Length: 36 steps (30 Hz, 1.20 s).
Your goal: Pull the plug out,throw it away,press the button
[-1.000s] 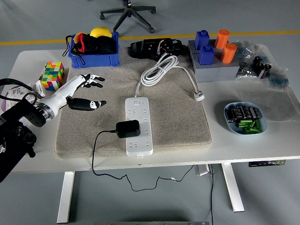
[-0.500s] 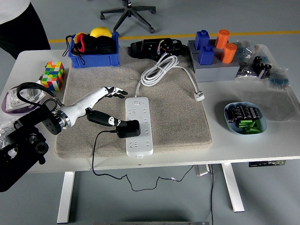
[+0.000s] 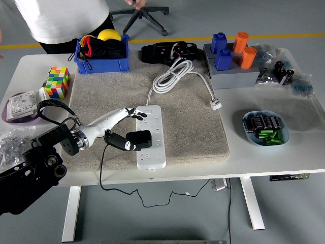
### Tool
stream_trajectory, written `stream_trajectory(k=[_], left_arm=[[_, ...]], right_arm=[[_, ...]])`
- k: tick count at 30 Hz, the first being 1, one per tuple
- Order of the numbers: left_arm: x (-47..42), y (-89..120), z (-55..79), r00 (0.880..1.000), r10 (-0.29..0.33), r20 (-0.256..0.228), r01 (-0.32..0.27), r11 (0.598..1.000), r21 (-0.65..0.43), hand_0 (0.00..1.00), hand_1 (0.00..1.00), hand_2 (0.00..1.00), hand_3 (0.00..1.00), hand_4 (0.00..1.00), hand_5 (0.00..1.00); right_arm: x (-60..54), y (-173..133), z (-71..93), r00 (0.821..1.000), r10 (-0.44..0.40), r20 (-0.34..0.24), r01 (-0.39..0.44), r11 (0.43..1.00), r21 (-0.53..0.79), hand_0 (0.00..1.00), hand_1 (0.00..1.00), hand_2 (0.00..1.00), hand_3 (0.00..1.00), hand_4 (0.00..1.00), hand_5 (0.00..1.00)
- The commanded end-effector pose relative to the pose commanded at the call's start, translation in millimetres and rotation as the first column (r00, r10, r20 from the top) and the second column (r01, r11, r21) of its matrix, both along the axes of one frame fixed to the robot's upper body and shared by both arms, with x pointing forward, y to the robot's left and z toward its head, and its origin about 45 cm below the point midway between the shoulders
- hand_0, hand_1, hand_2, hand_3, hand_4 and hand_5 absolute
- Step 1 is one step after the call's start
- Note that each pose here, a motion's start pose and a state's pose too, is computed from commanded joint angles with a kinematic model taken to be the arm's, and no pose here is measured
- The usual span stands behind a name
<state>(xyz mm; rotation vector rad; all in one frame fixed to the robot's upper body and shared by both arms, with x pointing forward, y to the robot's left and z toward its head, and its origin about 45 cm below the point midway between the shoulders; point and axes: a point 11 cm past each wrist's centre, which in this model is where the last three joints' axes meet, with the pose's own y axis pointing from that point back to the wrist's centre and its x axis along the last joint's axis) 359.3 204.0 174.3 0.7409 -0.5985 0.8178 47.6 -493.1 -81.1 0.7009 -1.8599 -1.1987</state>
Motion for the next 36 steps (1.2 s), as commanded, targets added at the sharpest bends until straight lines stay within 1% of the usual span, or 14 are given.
stream_trajectory(k=[2, 4, 6, 9, 10, 15, 16, 21, 22, 27, 28, 33, 34, 36], left_arm=[[-0.7, -1, -3.2, 1.000, -0.002, 0.004, 0.002, 1.000, 0.016, 0.834, 0.753, 0.655, 0.785, 0.998, 0.002], [-2.0, -3, -5.9, 1.000, -0.004, -0.003, 0.004, 1.000, 0.017, 0.820, 0.723, 0.640, 0.769, 0.989, 0.002], [-3.4, -5, -8.1, 1.000, -0.007, -0.011, 0.007, 1.000, 0.014, 0.820, 0.723, 0.640, 0.769, 0.989, 0.002], [-3.8, -7, -7.8, 1.000, -0.009, -0.008, 0.009, 1.000, 0.005, 0.820, 0.723, 0.640, 0.769, 0.989, 0.002], [-3.4, -8, -7.2, 1.000, -0.009, -0.006, 0.009, 1.000, 0.003, 0.805, 0.664, 0.590, 0.745, 0.979, 0.002], [-1.9, -8, -7.2, 1.000, -0.008, -0.005, 0.008, 1.000, 0.007, 0.805, 0.664, 0.590, 0.745, 0.979, 0.002], [-1.5, -8, -7.7, 1.000, -0.006, -0.003, 0.006, 1.000, 0.008, 0.758, 0.616, 0.555, 0.714, 0.973, 0.002], [0.0, -8, -10.9, 1.000, -0.003, -0.001, 0.003, 1.000, 0.022, 0.758, 0.616, 0.555, 0.714, 0.973, 0.002], [0.0, -9, -11.4, 1.000, -0.002, -0.002, 0.002, 1.000, 0.019, 0.690, 0.581, 0.525, 0.681, 0.962, 0.002], [0.4, -10, -14.2, 1.000, -0.002, -0.002, 0.002, 1.000, 0.025, 0.690, 0.581, 0.525, 0.681, 0.962, 0.002], [0.6, -10, -14.1, 1.000, -0.001, -0.001, 0.001, 1.000, 0.023, 0.577, 0.479, 0.486, 0.596, 0.819, 0.002], [3.2, -12, -9.8, 1.000, 0.015, 0.024, -0.015, 1.000, -0.004, 0.577, 0.479, 0.486, 0.596, 0.819, 0.002], [3.6, -11, -9.7, 1.000, 0.019, 0.021, -0.019, 1.000, -0.007, 0.399, 0.323, 0.386, 0.557, 0.790, 0.002], [4.5, -11, -9.6, 1.000, 0.026, 0.018, -0.025, 1.000, -0.012, 0.399, 0.323, 0.386, 0.557, 0.790, 0.002]], right_arm=[[0.2, 0, -0.2, 1.000, 0.001, 0.001, -0.001, 1.000, 0.000, 0.753, 0.664, 0.651, 0.620, 0.661, 0.506], [0.3, 1, -0.5, 1.000, 0.002, 0.001, -0.002, 1.000, 0.002, 0.754, 0.665, 0.651, 0.620, 0.661, 0.507], [0.4, 1, -0.5, 1.000, 0.002, 0.002, -0.002, 1.000, 0.002, 0.754, 0.665, 0.651, 0.620, 0.661, 0.507], [0.1, 1, -0.3, 1.000, 0.004, -0.001, -0.004, 1.000, 0.001, 0.754, 0.665, 0.651, 0.620, 0.661, 0.507], [0.4, 0, -0.1, 1.000, 0.005, -0.001, -0.005, 1.000, 0.000, 0.753, 0.665, 0.651, 0.619, 0.660, 0.507], [1.7, 0, 0.4, 1.000, 0.006, 0.001, -0.006, 1.000, -0.001, 0.753, 0.665, 0.651, 0.619, 0.660, 0.507], [2.1, -1, 0.5, 1.000, 0.006, 0.002, -0.006, 1.000, -0.002, 0.753, 0.664, 0.652, 0.620, 0.661, 0.507], [2.1, -1, 0.7, 1.000, 0.007, 0.000, -0.007, 1.000, -0.003, 0.753, 0.664, 0.652, 0.620, 0.661, 0.507], [1.9, -1, 0.7, 1.000, 0.008, -0.001, -0.008, 1.000, -0.002, 0.753, 0.665, 0.651, 0.619, 0.661, 0.507], [1.2, -1, 0.7, 1.000, 0.008, -0.002, -0.008, 1.000, -0.004, 0.753, 0.665, 0.651, 0.619, 0.661, 0.507], [1.2, -1, 0.7, 1.000, 0.009, -0.002, -0.009, 1.000, -0.004, 0.753, 0.665, 0.651, 0.619, 0.660, 0.507], [0.6, -1, 0.6, 1.000, 0.009, -0.003, -0.009, 1.000, -0.003, 0.753, 0.665, 0.651, 0.619, 0.660, 0.507], [0.7, -1, 0.5, 1.000, 0.008, -0.002, -0.008, 1.000, -0.003, 0.753, 0.665, 0.651, 0.619, 0.661, 0.507], [0.8, -1, 0.5, 1.000, 0.007, -0.001, -0.007, 1.000, -0.003, 0.753, 0.665, 0.651, 0.619, 0.661, 0.507]])
